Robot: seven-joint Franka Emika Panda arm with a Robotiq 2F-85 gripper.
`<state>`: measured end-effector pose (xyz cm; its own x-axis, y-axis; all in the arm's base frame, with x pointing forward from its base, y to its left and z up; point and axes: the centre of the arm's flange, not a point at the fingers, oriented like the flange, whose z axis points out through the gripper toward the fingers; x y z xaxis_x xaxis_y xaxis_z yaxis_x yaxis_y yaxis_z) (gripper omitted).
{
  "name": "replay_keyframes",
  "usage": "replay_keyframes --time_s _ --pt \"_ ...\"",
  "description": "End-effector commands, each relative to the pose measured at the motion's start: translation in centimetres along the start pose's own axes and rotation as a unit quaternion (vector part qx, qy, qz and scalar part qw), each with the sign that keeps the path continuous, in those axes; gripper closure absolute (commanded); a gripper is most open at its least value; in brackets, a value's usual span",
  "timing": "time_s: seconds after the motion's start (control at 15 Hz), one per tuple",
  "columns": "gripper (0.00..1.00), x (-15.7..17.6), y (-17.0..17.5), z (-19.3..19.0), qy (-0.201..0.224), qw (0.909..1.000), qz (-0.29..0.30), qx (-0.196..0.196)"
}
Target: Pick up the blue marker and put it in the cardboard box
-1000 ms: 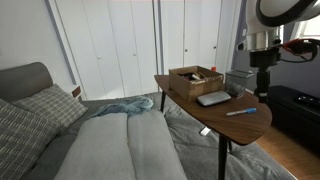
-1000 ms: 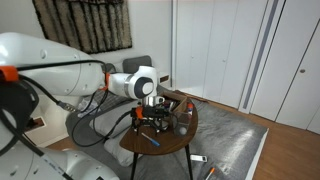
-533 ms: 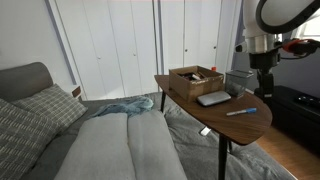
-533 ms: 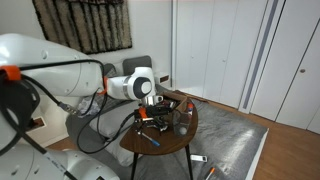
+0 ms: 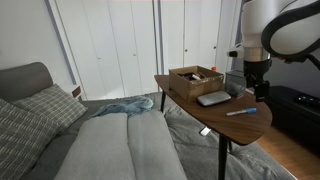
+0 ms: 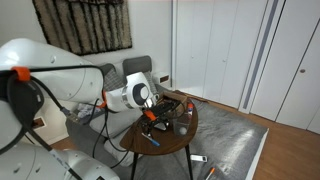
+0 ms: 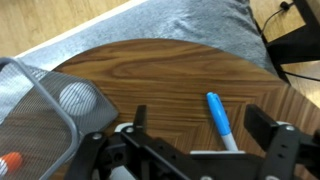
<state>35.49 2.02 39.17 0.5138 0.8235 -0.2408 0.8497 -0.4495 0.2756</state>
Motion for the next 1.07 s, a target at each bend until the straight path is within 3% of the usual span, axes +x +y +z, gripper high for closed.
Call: replay_keyframes --time_s 0.0,0.13,0.2,0.4,0.53,0.73,1.0 --pt "0.01 2.1 0.1 0.4 0.046 0.9949 -0.064 -0.063" --pt "0.00 3.5 -0.8 -0.8 0.083 0.9880 -0.102 -0.081" --pt "0.00 2.7 0.4 -1.0 0.061 0.9942 -0.064 -0.061" --pt "0.00 2.9 0.3 -0.9 0.063 0.9938 -0.067 -0.062" --pt "0.00 3.2 0.3 -0.9 0.030 0.9959 -0.084 -0.012" --pt "0.00 2.8 -0.9 0.3 0.049 0.9869 -0.143 0.057" --pt "0.00 2.7 -1.0 1.5 0.038 0.9821 -0.156 0.099"
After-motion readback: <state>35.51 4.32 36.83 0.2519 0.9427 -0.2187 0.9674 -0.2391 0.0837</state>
